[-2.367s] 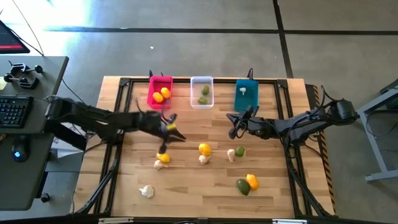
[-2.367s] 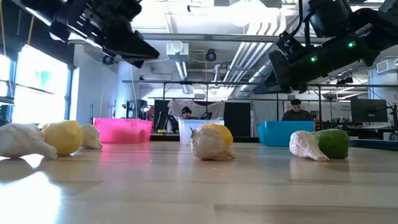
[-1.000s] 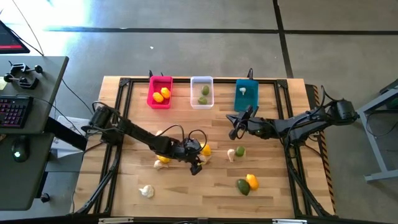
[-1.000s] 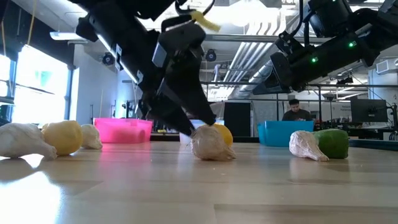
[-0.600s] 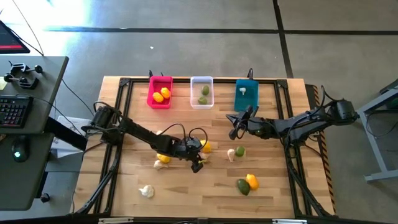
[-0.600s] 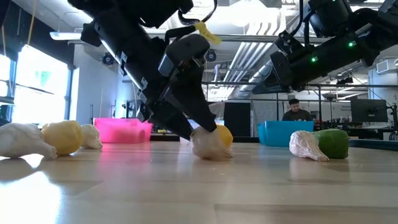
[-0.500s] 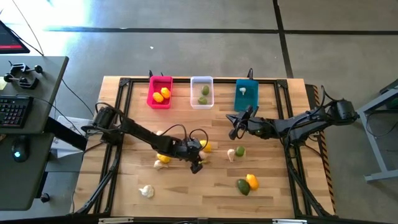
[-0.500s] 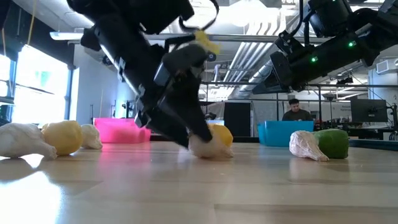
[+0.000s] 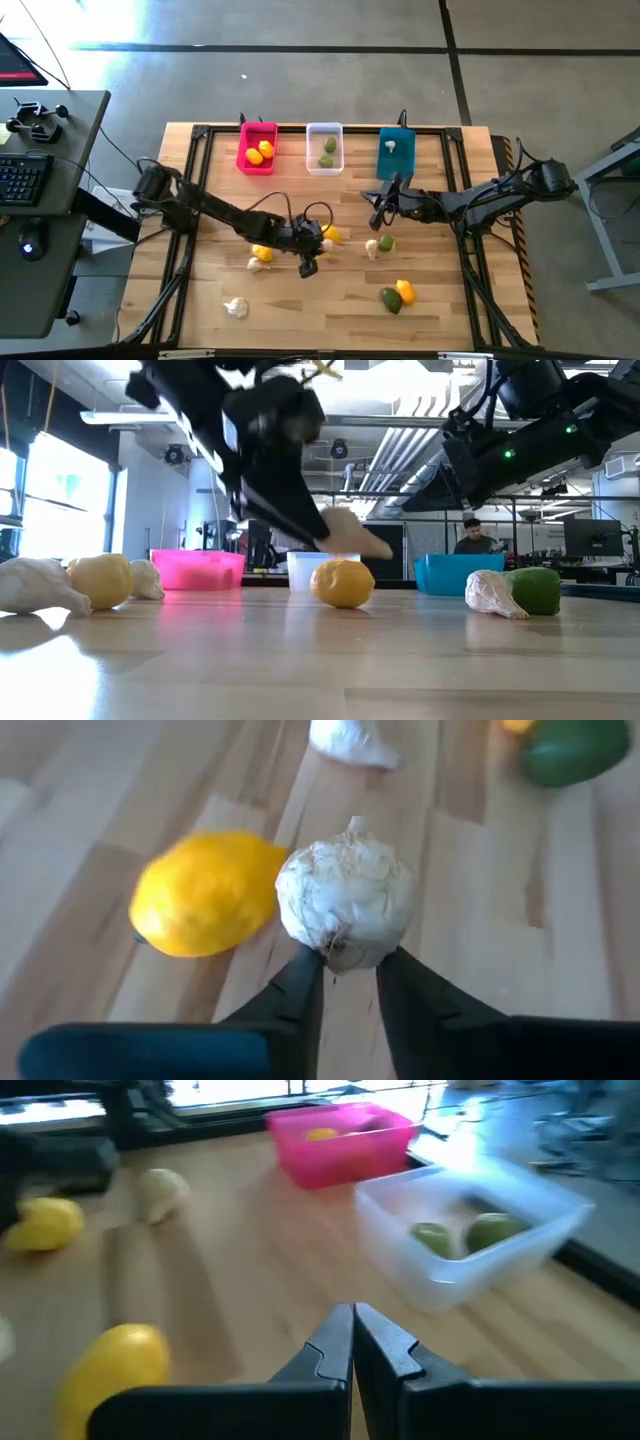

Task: Sort produce into baskets
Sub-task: Put the white garlic into the blue bin

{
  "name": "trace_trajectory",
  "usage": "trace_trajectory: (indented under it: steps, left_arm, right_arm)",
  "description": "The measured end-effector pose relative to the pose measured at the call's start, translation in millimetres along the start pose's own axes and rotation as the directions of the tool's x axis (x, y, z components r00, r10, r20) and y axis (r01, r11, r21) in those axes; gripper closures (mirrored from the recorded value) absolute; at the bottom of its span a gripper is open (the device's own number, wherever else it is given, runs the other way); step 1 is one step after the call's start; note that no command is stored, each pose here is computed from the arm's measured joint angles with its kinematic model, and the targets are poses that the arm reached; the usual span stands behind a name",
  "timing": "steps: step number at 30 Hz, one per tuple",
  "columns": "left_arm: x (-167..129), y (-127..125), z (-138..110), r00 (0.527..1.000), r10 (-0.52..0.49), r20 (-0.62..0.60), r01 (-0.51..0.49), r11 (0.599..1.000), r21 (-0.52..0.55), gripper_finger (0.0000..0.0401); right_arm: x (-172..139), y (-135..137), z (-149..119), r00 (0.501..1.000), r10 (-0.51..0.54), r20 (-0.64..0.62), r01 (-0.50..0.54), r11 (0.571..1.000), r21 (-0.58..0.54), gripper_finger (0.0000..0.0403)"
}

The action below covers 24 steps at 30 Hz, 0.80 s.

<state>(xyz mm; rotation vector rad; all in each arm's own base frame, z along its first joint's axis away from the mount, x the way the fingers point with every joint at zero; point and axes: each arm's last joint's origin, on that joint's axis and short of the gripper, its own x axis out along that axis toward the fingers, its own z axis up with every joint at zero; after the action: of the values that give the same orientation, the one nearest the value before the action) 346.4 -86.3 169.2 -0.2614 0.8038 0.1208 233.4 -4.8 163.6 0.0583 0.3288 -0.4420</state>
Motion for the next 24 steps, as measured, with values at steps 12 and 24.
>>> trace_trajectory:
  steps: [12, 24]
  left_arm:
    - [-50.9, 22.4, 33.8, 0.993, 0.014, 0.115, -0.022, 0.998, 0.066, 0.0356]
    - [-46.5, 12.9, -0.1, 0.994, -0.107, -0.014, 0.108, 0.975, 0.192, 0.0390]
  right_arm:
    - [-14.8, 44.4, 19.3, 0.963, 0.263, 0.062, -0.261, 0.964, -0.041, 0.0289]
    - [-12.0, 76.0, 11.5, 0.946, 0.323, -0.003, -0.323, 0.944, -0.067, 0.0210]
